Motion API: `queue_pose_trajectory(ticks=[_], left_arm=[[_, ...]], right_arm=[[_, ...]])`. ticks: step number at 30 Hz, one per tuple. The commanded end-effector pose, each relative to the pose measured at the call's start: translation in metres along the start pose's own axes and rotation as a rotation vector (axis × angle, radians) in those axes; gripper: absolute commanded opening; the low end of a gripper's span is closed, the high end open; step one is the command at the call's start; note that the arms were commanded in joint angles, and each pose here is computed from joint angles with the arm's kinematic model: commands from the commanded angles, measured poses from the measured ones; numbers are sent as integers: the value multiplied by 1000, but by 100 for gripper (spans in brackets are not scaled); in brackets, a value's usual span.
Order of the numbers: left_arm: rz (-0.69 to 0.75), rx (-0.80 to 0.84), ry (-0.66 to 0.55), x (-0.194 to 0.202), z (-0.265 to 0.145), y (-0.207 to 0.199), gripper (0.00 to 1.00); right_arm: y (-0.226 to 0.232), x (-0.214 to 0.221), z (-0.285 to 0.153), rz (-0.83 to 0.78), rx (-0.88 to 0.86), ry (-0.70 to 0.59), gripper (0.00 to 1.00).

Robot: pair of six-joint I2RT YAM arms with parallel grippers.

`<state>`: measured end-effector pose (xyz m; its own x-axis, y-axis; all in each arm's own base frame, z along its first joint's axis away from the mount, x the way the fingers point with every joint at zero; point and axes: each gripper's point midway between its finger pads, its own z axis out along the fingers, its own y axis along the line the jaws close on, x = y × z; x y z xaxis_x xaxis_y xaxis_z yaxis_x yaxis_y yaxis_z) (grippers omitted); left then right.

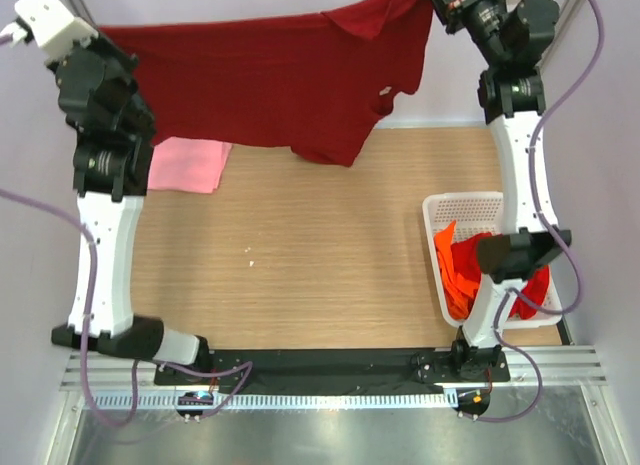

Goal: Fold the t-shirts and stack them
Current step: Flatten the tshirt out

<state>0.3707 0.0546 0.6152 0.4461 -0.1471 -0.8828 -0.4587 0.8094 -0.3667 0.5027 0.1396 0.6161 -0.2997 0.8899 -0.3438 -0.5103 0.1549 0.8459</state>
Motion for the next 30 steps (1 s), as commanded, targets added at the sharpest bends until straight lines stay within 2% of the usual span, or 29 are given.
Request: queue_pose_trajectory(ticks=[1,2,3,4,5,6,7,9,10,11,13,14,16,20,24,30], left_arm=[[-42,-41,30,-7,-36,42,0],[-31,-52,53,0,-46,53,0],[0,-70,132,41,-53,63,0],[0,-75,156,40,-76,83,0],[-2,-64,191,52,-88,90,0],[-14,-78,237,74,-100,101,0],[15,-108,307,100,-127,129,0],[19,-143,370,126,-156,156,0],[27,-197,455,161,-177,177,0],[-17,-196,439,153,-195,192,0],[-22,-244,512,179,-223,217,0],[-69,-245,498,173,-235,226,0],[-95,-279,557,188,-258,242,1],[-159,-302,569,193,-281,259,0],[-213,-408,491,183,-292,288,0],[-276,-433,585,201,-309,287,0]], right_arm=[[35,31,-39,-71,24,101,1],[2,46,-47,-80,111,144,1],[-15,69,-59,-59,186,202,1],[4,76,-82,-79,190,209,1],[-45,100,-101,-45,309,261,1],[-61,115,-119,-34,362,293,1],[-73,138,-155,-22,404,333,1],[-92,160,-196,-23,490,378,1],[-97,177,-216,-20,517,416,1],[-104,190,-247,-13,549,444,1],[-118,206,-282,-5,617,494,1],[-120,213,-305,-11,627,510,1],[-132,222,-341,-29,704,567,1],[-157,242,-419,-30,862,676,1],[-159,253,-465,-27,887,718,1],[-173,268,-509,8,958,762,1]])
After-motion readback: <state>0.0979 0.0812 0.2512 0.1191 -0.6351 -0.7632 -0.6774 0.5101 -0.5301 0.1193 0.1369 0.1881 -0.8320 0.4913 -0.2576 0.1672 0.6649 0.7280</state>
